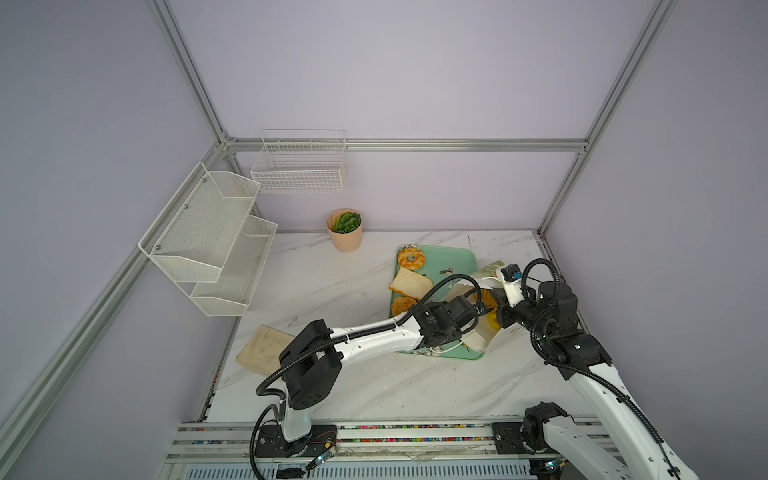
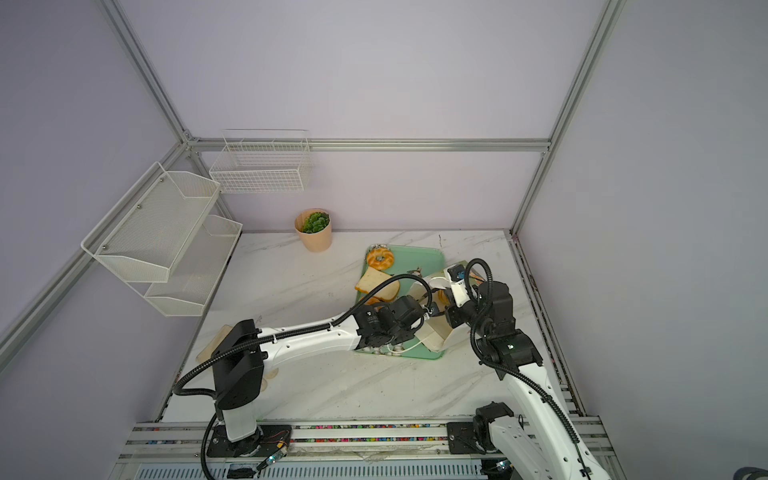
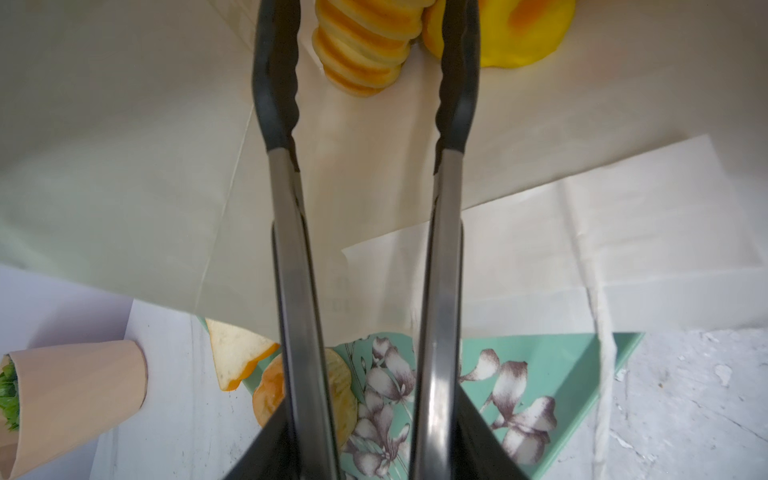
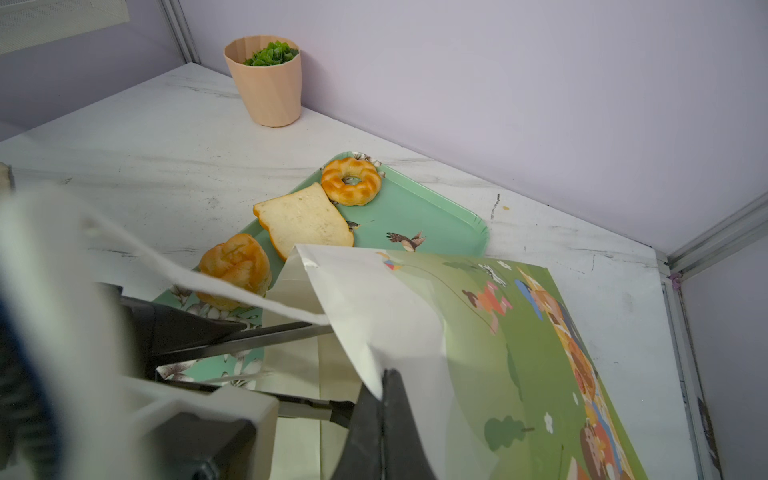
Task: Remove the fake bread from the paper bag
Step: 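Close the tongs on the striped yellow pastry inside the bag, then pull the striped pastry out of the bag with the left gripper's tongs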
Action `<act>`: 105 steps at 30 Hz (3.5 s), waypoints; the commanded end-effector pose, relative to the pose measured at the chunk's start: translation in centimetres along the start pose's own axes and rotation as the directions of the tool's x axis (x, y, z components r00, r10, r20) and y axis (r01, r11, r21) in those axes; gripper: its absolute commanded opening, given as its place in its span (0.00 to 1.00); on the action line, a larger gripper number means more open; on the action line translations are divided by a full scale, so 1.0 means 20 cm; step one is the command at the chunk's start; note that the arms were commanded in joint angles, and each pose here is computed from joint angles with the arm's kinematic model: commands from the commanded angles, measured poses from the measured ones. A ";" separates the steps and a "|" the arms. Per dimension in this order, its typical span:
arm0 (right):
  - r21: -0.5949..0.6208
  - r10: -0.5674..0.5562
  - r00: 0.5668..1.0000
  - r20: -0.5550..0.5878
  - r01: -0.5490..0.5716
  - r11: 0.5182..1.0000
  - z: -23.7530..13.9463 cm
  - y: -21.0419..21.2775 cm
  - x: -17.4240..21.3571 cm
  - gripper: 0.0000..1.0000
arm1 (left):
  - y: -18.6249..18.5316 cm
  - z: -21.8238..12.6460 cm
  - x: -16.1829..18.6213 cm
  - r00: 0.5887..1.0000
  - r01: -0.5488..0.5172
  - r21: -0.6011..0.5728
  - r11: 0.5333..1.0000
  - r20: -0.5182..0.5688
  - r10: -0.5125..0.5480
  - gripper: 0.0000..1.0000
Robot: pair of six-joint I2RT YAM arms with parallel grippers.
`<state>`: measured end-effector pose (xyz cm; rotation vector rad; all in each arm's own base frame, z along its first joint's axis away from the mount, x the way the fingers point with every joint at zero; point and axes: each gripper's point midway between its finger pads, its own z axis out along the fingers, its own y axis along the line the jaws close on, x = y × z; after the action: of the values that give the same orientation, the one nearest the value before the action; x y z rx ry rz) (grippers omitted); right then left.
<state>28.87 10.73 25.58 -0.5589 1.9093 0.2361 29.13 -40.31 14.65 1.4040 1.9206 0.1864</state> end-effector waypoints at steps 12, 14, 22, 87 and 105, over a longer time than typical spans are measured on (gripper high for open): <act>-0.035 -0.015 0.999 0.047 0.016 0.999 -0.02 0.03 -0.07 0.00 | 0.12 0.06 -0.26 0.995 0.013 -0.080 0.997 0.096 -0.005 0.48; -0.036 -0.016 0.999 0.050 0.018 0.999 -0.02 0.03 -0.07 0.00 | 0.12 0.07 -0.27 0.995 0.015 -0.080 0.997 0.096 -0.007 0.48; -0.039 -0.014 0.999 0.043 0.016 0.999 -0.01 0.03 -0.07 0.00 | 0.09 0.10 -0.26 0.995 0.019 -0.070 0.997 0.101 -0.012 0.47; 0.194 0.062 0.993 0.098 -0.080 0.978 -0.05 -0.17 -0.11 0.00 | 0.13 -0.34 0.00 0.984 0.102 -0.035 0.994 0.152 -0.095 0.00; 0.252 0.087 0.992 0.086 -0.106 0.962 -0.04 -0.23 -0.09 0.00 | 0.13 -0.43 0.03 0.996 0.038 -0.041 0.998 0.083 -0.034 0.00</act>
<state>30.67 7.28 27.64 -0.3187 1.8712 0.0777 25.14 -35.63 18.10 1.4333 1.9061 0.1862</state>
